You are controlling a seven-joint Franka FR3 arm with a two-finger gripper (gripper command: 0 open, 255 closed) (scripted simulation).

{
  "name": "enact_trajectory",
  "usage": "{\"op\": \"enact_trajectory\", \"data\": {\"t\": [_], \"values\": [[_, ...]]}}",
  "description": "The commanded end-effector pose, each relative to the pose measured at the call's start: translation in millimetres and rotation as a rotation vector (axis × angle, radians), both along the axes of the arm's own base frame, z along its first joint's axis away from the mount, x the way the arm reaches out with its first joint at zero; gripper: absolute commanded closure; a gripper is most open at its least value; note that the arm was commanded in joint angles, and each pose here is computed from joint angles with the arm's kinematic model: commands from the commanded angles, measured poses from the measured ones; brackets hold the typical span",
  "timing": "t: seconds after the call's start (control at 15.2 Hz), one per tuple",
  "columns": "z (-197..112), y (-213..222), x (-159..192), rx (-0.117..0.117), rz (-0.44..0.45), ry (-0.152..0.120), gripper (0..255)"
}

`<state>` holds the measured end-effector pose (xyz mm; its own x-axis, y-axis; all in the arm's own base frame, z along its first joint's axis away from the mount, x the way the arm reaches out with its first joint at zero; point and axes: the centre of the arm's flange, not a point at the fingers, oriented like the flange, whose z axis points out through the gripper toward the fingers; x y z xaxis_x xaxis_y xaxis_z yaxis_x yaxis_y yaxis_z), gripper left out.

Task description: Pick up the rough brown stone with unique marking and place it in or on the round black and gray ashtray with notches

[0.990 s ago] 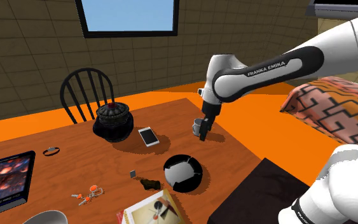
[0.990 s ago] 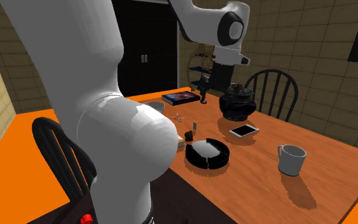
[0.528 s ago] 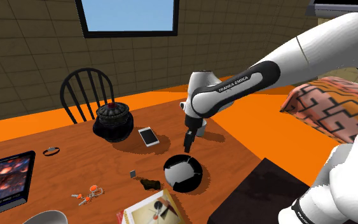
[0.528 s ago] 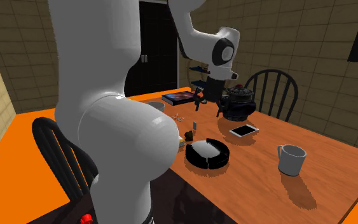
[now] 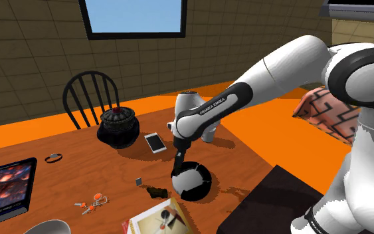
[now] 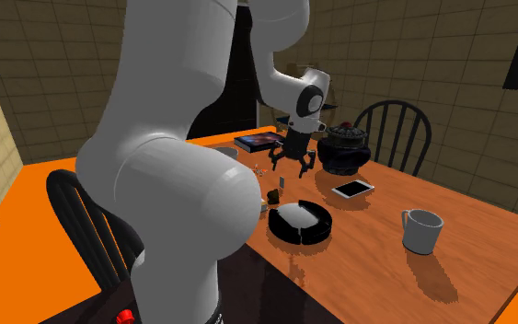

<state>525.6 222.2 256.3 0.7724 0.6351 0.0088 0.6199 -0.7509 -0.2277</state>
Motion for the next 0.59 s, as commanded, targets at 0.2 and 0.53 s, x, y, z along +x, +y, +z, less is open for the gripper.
{"op": "enact_trajectory", "data": {"t": [0.2,0.53], "values": [[-44.0,43.5,18.6,0.029,0.094,0.006,0],[-85.7,93.2,30.3,0.058,0.188,0.012,0]]}}
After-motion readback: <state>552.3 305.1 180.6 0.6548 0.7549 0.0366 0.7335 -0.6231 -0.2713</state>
